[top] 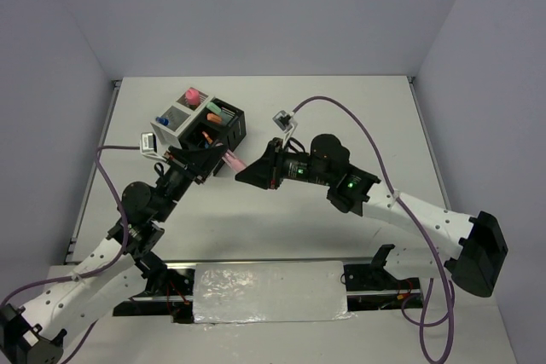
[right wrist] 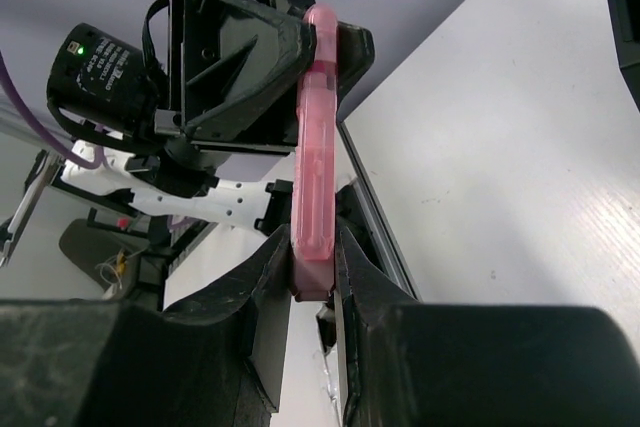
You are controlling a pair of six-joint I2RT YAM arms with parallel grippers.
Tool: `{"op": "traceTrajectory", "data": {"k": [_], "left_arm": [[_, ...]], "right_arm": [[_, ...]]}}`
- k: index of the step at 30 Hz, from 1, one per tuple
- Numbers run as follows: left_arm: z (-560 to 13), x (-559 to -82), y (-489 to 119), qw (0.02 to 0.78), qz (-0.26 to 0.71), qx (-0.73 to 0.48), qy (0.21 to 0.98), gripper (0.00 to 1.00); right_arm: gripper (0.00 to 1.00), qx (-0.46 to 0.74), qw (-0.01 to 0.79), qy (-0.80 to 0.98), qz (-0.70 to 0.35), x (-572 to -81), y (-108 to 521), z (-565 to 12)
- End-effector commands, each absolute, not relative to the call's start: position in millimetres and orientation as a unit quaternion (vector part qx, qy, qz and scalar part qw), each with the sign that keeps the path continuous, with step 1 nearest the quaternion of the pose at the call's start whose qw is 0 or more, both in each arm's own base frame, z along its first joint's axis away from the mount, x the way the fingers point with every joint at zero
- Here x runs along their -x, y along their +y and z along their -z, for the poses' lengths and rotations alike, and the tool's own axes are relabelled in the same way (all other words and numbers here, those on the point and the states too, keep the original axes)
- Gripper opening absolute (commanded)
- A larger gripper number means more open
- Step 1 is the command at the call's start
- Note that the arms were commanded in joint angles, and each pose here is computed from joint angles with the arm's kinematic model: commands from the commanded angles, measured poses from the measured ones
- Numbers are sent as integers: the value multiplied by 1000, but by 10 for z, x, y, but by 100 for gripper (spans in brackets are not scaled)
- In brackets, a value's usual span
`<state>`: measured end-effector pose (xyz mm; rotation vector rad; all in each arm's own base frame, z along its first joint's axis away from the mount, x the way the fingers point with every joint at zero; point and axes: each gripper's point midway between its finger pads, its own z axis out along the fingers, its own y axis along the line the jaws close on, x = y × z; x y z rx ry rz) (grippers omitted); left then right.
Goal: Sort the stationery into containers
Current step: Close the pen cap on the pen.
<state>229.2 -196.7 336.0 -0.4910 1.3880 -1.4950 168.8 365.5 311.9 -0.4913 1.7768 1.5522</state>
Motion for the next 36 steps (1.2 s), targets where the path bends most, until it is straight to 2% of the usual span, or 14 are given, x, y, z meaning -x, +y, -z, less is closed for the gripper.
{"op": "traceTrajectory", "data": {"k": [1,6,10,15,19,21,26,27,29,30,31,34,36], "left_arm": [[-3230,-2249,-2038,490,621,181,584,0],[-3112,-2221,-2111,480,619,164,600,0],[-2991,-2135,-2246,464,631,128,608,0],[-2744,-2043,-2275,455,626,116,623,0],[-2725,-2139,-2035,494,551,144,657,0],[-2785,-2202,-1896,523,506,150,669,0],[-3236,-2312,-1660,574,444,158,670,0],[-3348,-2335,-1661,582,441,152,667,0],[-3387,-2382,-1657,587,430,153,669,0],[-3405,-2426,-1671,587,426,156,671,0],[-3413,-2460,-1664,589,422,160,671,0],[-3432,-2541,-1710,588,420,160,673,0],[-3469,-2597,-1725,589,419,161,672,0]], "right_arm": [[0,207,424,605,-642,-1677,3667,-3758],[0,217,429,609,-631,-1822,3809,-3933],[0,262,421,603,-625,-2017,4165,-4306],[0,264,418,608,-621,-2187,4286,-4412],[1,257,411,626,-611,-2236,4192,-4072],[5,248,397,643,-606,-2209,4093,-3787],[6,200,413,675,-577,-2471,3700,-3432],[8,196,411,679,-576,-2480,3646,-3363],[19,204,409,674,-581,-2490,3604,-3358],[19,208,408,671,-583,-2482,3601,-3371],[27,217,407,667,-585,-2474,3608,-3386],[31,235,401,658,-592,-2451,3621,-3408],[46,233,396,659,-595,-2508,3607,-3381]]}}
